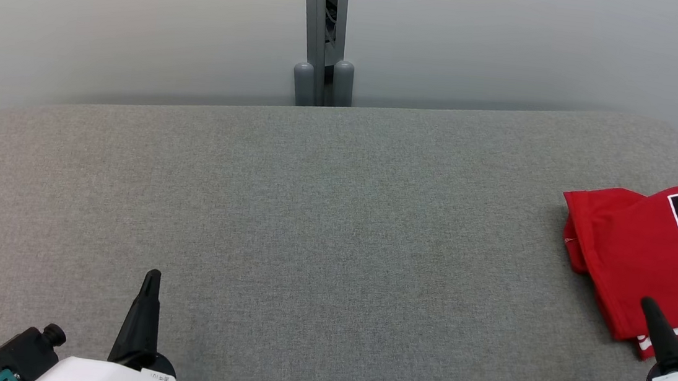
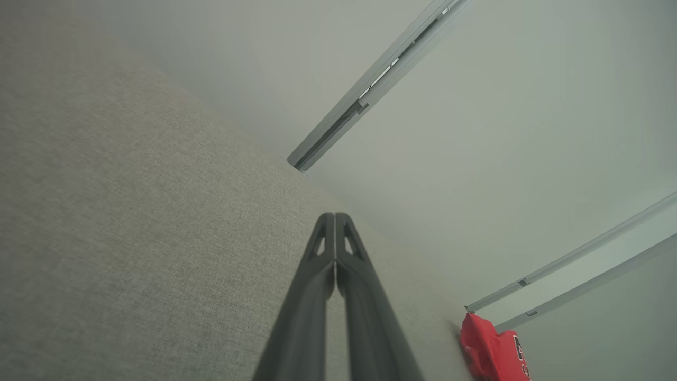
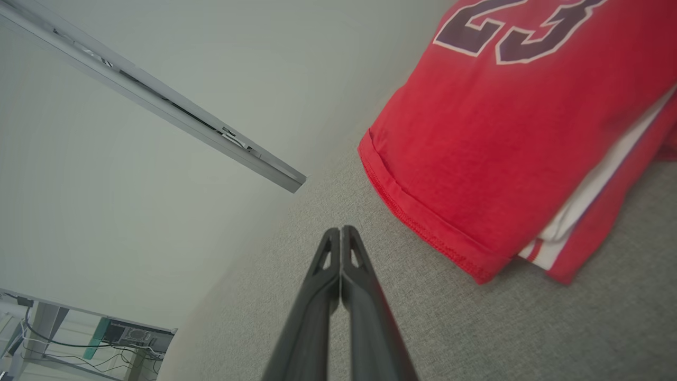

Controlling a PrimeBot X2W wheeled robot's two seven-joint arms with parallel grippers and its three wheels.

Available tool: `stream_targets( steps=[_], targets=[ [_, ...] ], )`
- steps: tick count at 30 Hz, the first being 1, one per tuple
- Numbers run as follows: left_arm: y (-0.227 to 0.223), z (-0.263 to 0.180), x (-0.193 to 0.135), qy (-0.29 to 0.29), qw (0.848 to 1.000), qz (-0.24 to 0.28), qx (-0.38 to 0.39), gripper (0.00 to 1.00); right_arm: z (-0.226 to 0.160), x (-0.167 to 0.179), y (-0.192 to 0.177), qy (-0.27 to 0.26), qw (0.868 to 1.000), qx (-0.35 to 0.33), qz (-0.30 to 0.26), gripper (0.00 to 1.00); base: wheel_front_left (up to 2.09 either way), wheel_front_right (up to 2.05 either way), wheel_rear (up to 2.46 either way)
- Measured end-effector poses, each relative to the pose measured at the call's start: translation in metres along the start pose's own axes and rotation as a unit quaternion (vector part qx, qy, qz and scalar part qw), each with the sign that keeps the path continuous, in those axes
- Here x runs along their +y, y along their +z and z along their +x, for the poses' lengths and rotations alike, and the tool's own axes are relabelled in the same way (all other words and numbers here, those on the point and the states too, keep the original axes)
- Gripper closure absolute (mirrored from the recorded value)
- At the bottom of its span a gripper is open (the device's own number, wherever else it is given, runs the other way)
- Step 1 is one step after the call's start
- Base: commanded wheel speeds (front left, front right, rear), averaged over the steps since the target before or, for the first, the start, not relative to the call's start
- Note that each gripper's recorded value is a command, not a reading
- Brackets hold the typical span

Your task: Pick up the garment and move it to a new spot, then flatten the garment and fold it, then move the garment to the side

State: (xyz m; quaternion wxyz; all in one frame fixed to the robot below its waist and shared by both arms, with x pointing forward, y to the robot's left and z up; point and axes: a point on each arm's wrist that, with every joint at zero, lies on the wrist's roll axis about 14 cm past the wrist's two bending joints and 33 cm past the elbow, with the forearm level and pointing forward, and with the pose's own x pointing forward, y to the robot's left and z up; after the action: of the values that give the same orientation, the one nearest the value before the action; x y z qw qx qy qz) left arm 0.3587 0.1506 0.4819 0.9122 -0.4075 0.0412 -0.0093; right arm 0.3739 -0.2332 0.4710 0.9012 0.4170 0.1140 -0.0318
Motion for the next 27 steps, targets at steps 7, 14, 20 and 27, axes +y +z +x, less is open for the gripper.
stream_targets(
  steps=[7,14,20,27],
  targets=[
    [0.001,0.0,-0.001,0.002,0.999,-0.04,-0.005,1.0,0.001,-0.005,0.006,0.0,0.999,0.002,0.043,1.0,0.0,0.0,0.0],
    [0.0,0.0,-0.002,0.002,0.997,-0.081,-0.009,1.0,0.002,-0.007,0.012,0.003,0.997,0.004,0.083,1.0,0.0,0.0,0.0],
    [-0.001,0.0,-0.004,0.003,0.993,-0.119,-0.014,1.0,0.002,-0.011,0.016,0.006,0.993,0.006,0.12,1.0,0.0,0.0,0.0],
    [0.0,-0.001,-0.004,0.004,0.988,-0.153,-0.019,1.0,0.002,-0.014,0.02,0.012,0.988,0.008,0.156,1.0,0.0,0.0,0.0]
  ],
)
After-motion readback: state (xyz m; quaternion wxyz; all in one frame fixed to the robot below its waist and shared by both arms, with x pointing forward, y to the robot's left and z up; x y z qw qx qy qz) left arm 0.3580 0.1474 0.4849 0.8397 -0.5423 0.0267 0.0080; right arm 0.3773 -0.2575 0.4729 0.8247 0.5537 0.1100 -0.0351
